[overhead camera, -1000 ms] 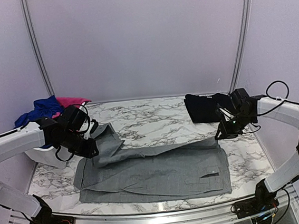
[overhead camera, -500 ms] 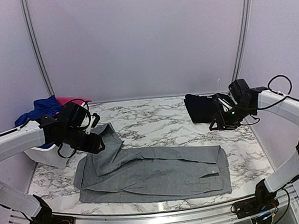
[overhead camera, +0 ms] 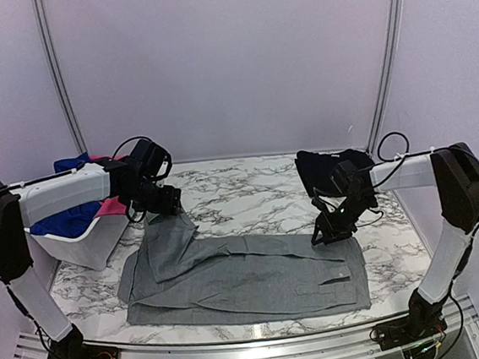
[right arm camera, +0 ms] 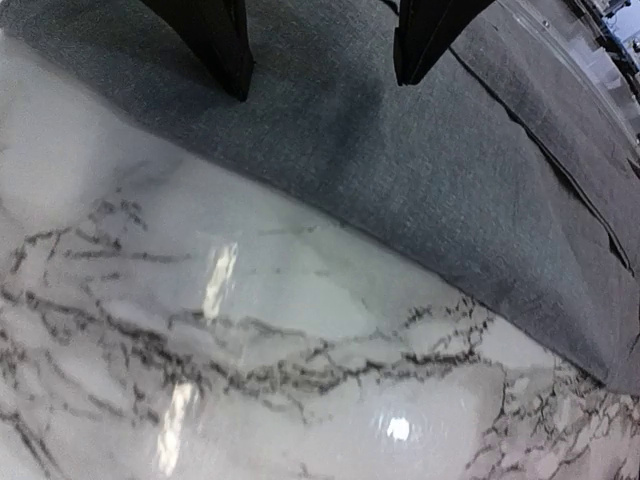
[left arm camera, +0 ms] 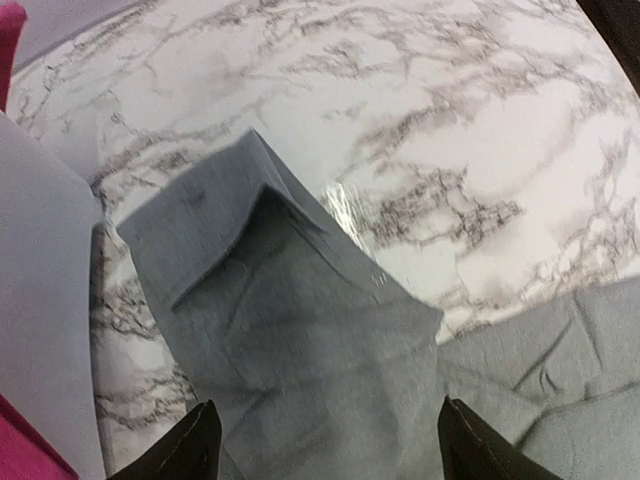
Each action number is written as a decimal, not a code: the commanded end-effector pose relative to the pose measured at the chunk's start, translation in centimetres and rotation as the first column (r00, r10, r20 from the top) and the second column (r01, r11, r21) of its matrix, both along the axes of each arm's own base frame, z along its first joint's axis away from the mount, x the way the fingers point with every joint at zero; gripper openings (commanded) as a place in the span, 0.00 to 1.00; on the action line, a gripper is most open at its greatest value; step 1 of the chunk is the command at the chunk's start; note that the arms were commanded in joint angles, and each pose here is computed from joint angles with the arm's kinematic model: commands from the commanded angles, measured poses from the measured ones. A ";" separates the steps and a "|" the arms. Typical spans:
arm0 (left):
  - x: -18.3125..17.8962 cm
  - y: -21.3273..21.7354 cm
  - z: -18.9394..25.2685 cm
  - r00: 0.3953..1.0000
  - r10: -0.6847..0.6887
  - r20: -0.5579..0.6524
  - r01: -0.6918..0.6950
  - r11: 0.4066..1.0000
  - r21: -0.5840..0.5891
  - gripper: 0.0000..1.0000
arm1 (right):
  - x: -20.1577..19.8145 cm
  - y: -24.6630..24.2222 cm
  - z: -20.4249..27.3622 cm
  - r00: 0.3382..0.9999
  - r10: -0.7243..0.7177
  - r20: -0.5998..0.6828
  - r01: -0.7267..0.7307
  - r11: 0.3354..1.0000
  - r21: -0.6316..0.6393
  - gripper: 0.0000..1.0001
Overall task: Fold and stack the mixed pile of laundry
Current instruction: Move the rectangle-folded shirt to the center of the board, then adjust the rectangle-folded shirt at the center of the board.
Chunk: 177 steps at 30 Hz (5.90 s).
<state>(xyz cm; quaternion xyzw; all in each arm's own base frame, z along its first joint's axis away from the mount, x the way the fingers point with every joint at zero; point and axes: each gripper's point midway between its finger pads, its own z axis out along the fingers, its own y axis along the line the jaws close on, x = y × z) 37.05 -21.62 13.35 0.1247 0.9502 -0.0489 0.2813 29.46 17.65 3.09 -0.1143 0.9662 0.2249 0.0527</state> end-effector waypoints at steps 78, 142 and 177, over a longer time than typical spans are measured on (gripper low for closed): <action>-14.9 -29.5 10.4 0.889 -0.457 0.009 0.388 0.745 -0.543 0.96 | -7.4 -0.9 15.1 0.959 -0.180 0.218 0.095 0.932 0.349 0.77; -27.1 -27.5 5.7 0.318 -0.842 0.436 0.935 0.354 0.002 0.00 | -10.6 2.0 23.5 0.701 0.114 0.704 -0.432 0.853 0.292 0.76; -23.7 -21.9 13.1 0.452 -0.654 0.607 0.884 0.418 -0.208 0.00 | -15.5 14.7 22.6 0.416 0.435 0.799 -0.779 0.623 0.066 0.63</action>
